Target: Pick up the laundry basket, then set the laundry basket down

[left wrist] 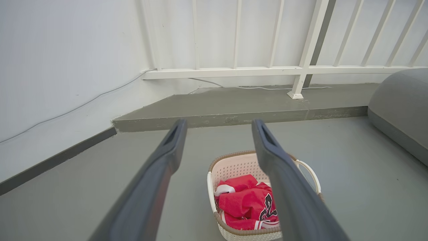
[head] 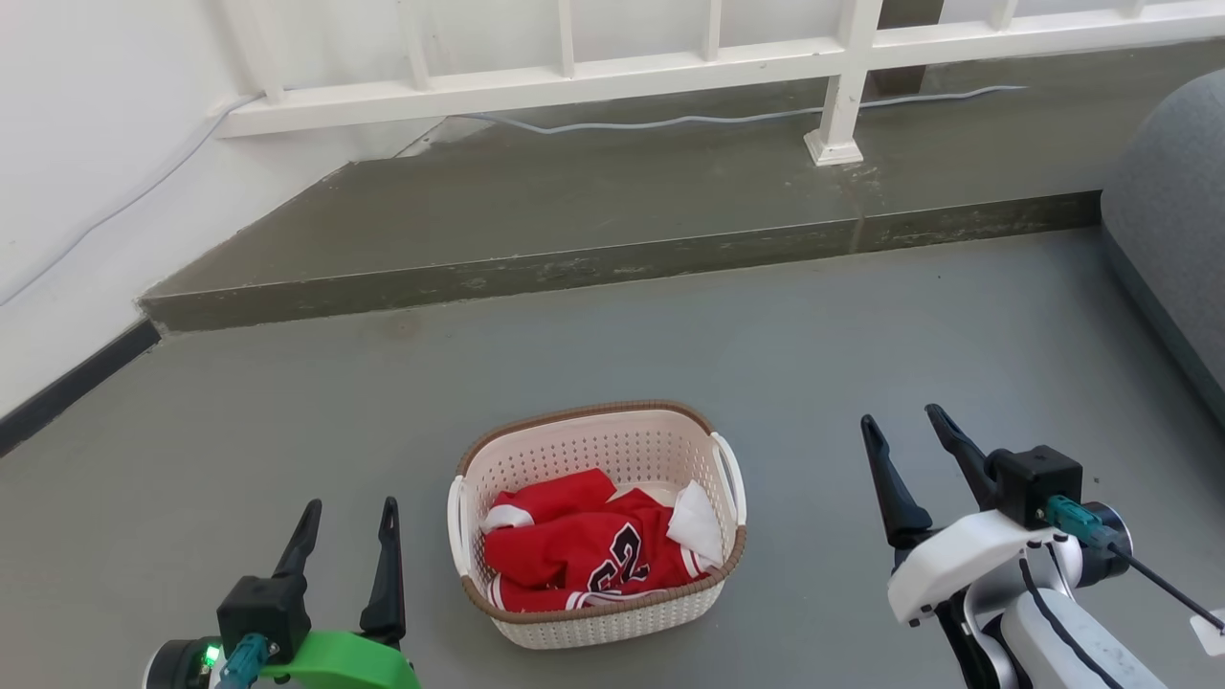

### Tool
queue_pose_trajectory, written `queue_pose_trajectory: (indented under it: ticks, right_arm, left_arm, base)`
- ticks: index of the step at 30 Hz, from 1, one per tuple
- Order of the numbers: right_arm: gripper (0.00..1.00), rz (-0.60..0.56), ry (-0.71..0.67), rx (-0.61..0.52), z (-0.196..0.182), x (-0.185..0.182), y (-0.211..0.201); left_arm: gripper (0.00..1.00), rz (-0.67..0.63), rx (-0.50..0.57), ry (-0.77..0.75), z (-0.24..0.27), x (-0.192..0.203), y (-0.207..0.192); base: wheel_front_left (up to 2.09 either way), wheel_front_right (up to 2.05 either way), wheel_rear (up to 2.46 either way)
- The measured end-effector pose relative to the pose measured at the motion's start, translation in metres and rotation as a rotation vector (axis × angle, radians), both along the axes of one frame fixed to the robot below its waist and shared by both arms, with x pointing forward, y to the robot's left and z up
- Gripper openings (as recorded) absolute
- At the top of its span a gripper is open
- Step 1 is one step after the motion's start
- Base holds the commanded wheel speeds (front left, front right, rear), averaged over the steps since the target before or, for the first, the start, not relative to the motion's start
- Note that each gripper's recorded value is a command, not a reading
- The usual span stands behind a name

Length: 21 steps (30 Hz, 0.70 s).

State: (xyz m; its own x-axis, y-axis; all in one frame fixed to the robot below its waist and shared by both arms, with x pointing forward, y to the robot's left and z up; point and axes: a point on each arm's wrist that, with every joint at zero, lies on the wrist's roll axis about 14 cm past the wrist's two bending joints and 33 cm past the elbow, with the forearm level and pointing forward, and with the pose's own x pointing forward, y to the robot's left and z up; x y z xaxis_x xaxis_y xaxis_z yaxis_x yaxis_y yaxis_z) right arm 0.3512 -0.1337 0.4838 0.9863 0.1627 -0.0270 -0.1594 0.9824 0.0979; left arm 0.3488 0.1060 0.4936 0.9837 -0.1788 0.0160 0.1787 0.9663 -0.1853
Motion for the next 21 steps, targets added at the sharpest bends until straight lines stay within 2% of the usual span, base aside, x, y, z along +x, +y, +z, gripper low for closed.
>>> queue_pose_trajectory:
  ticks: [9,21]
  right_arm:
    - [1.0,-0.014,-0.04,0.003,0.011,-0.004,-0.003]
    - [1.0,-0.033,-0.013,0.015,0.001,-0.015,-0.006]
  left_arm:
    - [1.0,0.013,0.0,-0.032,0.009,-0.005,0.003]
    - [1.0,0.028,-0.004,0.008,-0.003,-0.018,0.005]
  base:
    - [0.0,0.0,0.0]
    - [0.0,0.0,0.0]
